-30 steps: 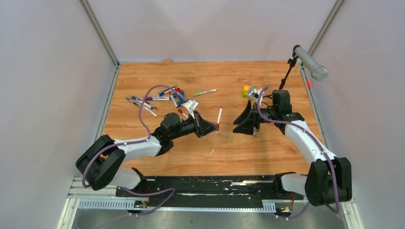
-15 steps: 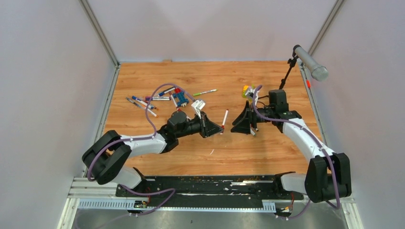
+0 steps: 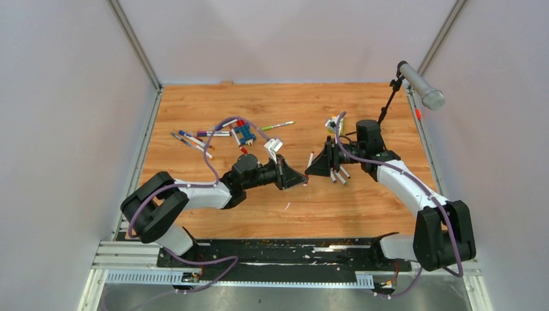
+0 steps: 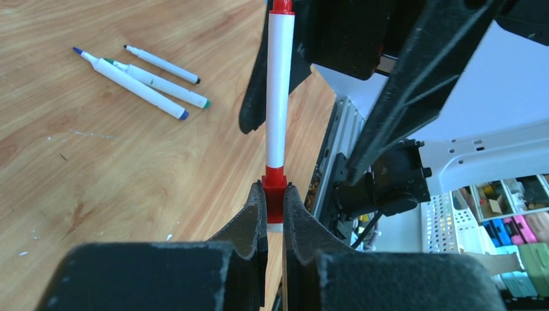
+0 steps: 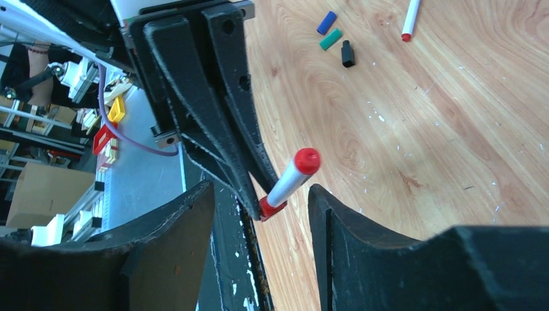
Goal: Open the pen caps
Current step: Pick up the pen from the center of the board.
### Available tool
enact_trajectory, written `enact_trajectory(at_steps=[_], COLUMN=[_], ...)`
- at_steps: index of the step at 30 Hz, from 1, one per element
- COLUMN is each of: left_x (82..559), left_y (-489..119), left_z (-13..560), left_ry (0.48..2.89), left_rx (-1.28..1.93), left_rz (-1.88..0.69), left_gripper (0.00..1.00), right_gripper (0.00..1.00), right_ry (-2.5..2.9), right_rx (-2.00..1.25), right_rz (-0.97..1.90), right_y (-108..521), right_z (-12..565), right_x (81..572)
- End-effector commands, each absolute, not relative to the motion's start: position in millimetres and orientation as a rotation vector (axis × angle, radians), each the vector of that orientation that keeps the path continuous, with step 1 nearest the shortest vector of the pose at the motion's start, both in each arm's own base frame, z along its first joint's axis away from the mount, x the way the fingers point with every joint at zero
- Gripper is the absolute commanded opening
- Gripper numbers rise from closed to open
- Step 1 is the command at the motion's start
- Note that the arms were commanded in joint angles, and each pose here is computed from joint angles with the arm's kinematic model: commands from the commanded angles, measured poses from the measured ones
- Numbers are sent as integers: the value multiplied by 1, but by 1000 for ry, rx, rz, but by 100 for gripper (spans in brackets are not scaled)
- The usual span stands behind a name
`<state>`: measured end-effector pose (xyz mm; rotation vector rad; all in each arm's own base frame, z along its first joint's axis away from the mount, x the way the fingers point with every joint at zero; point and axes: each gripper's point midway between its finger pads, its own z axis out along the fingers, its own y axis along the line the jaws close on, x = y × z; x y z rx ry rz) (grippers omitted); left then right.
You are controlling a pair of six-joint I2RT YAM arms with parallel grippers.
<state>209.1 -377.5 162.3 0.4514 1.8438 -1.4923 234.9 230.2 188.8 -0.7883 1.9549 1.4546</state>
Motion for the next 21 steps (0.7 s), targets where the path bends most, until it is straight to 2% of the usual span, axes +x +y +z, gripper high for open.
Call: enact_trajectory(at_steps=[1, 4, 6, 11, 12, 16, 20, 21], left_x=[211, 210, 209, 208, 209, 207, 207, 207], left_y=[-385, -386, -387, -389, -389, -390, -390, -391], left_z=[189, 192, 192, 192, 191, 189, 185, 184], left_ry=[1736, 1723, 1719, 1719, 1720, 1733, 1752, 1755], left_rx=[453, 453, 452, 444, 440, 426, 418, 420], left_rz=[-1538, -1550, -1558, -1574, -1576, -1597, -1603, -1604], left_gripper=[0, 0, 0, 2, 6, 29, 45, 46], right_gripper=[54, 51, 45, 4, 0, 0, 0, 0], right_ry=[1967, 1976, 1977, 1955, 1949, 1926, 1921, 1922], right_rx=[-738, -710, -696, -694, -697, -706, -710, -711], right_rz=[1422, 1430, 1443, 1459, 1454, 1459, 1475, 1479], right_y=[232, 233, 234, 235, 235, 235, 235, 236], right_z=[190, 189, 190, 195, 197, 202, 204, 204], right_x=[246, 248, 249, 249, 248, 246, 244, 244])
